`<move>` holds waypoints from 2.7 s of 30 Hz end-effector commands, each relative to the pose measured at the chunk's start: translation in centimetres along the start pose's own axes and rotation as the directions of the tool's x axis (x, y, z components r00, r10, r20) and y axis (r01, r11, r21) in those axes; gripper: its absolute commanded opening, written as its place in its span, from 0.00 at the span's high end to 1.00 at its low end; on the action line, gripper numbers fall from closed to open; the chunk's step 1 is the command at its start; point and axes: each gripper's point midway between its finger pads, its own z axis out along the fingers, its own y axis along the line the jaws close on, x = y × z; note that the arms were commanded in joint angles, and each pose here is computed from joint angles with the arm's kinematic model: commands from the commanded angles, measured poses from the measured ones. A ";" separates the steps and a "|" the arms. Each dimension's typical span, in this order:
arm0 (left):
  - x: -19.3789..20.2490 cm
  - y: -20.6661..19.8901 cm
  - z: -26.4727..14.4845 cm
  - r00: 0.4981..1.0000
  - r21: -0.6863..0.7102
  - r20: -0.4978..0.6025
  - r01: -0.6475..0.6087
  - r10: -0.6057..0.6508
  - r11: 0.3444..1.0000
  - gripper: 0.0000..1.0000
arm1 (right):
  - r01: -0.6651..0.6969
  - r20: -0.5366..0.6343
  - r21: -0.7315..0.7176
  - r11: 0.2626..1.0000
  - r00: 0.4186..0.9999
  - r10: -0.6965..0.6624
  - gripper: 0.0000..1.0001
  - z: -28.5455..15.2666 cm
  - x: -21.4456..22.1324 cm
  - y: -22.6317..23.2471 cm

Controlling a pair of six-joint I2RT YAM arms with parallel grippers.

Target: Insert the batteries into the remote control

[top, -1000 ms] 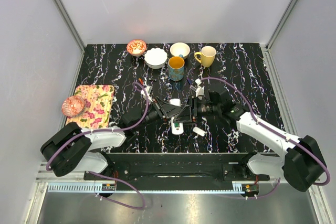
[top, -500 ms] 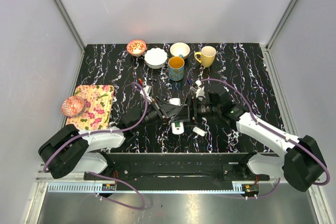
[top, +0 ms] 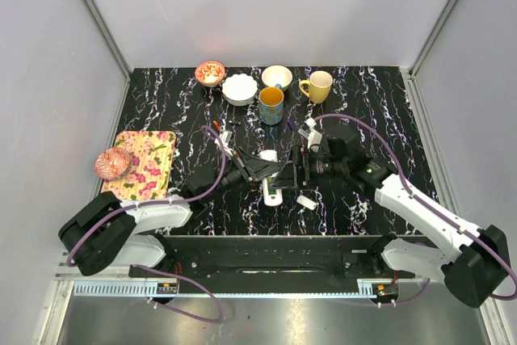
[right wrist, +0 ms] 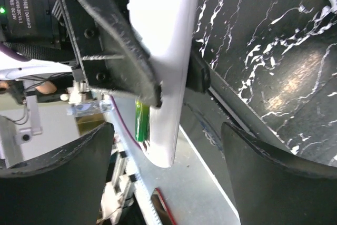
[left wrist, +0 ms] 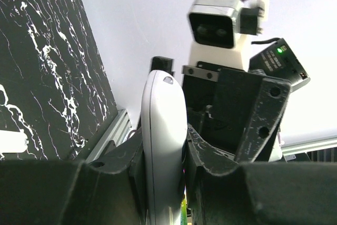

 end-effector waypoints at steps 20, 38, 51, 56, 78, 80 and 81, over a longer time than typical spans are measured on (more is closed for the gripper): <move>-0.9 -4.3 0.5 0.999 0.152 -0.006 0.041 -0.041 0.988 1.00 | 0.259 0.027 0.063 0.964 0.965 -0.261 0.15 -2.2 0.0 0.1; -4.9 3.0 -0.1 0.969 -0.220 0.217 -0.073 0.122 0.973 1.00 | 0.216 0.137 0.413 0.885 0.946 -0.295 0.42 -4.2 -4.4 -0.3; -5.6 1.8 -0.1 0.956 -0.146 0.280 -0.044 0.084 0.988 1.00 | 0.244 0.131 0.462 0.852 0.932 -0.338 0.43 -2.5 -4.3 0.4; -5.9 0.3 -1.2 0.949 -0.046 0.308 -0.053 0.065 0.998 1.00 | 0.150 0.267 0.307 0.940 0.934 -0.237 0.19 -2.7 -3.9 2.0; -3.3 -3.0 -1.1 0.990 0.141 0.133 -0.065 0.046 0.988 1.00 | 0.020 0.184 -0.253 0.967 0.983 0.027 0.16 0.6 -3.1 4.1; -3.3 -3.4 -0.9 0.991 0.154 0.126 -0.065 0.045 0.986 1.00 | 0.019 0.148 -0.257 0.966 0.989 0.019 0.23 1.1 -2.6 3.7; -3.3 -3.7 -0.9 0.991 0.161 0.123 -0.064 0.044 0.985 1.00 | 0.016 0.134 -0.258 0.966 0.991 0.019 0.25 1.3 -2.5 3.5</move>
